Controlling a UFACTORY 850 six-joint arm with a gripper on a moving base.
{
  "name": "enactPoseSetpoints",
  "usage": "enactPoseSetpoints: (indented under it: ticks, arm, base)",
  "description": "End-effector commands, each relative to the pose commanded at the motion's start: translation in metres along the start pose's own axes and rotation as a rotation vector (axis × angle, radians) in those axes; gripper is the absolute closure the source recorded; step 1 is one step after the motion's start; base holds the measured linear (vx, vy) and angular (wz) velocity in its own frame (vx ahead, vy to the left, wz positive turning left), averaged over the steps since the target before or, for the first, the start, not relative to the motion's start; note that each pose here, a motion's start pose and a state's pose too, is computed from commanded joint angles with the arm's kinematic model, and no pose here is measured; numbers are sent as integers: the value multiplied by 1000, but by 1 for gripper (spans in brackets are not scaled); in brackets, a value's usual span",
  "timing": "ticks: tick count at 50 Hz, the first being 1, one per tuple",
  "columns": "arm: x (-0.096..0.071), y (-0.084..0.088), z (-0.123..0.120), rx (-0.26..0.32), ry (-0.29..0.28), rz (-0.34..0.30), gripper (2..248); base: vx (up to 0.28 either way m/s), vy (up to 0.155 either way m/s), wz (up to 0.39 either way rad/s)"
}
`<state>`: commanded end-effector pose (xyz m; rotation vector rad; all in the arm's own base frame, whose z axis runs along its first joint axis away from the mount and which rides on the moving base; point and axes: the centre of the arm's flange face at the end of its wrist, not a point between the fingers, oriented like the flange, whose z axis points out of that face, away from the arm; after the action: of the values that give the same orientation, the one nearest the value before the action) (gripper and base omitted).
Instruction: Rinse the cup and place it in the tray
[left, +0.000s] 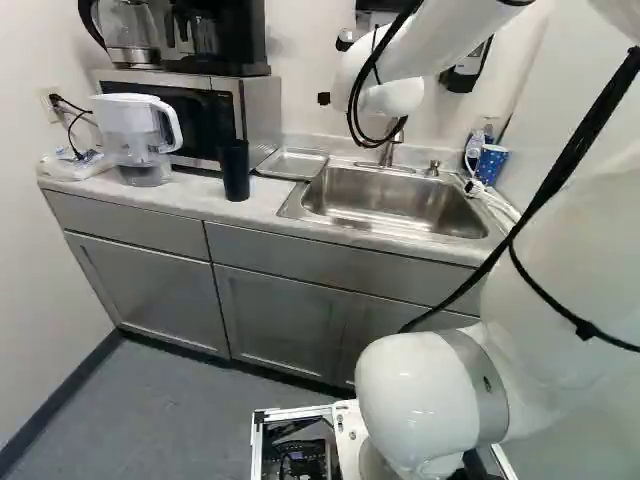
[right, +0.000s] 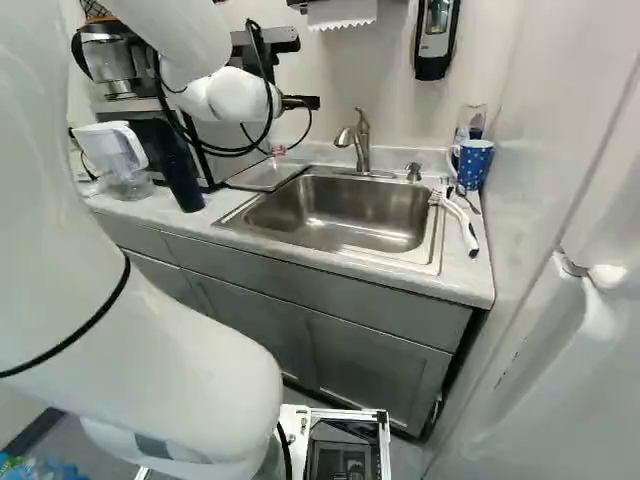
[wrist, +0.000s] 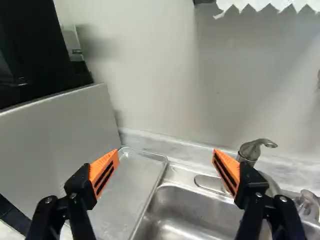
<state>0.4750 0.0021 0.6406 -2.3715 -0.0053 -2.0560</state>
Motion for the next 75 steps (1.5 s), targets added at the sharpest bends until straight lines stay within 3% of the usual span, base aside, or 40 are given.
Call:
enactPoseSetpoints:
  ticks: [39,75]
  arm:
    - [-1,2,1,-4,-8,1,3]
    - [-4,24,34,-46,-114,9,3]
  base:
    - [0,0,0]
    - [0,0,0]
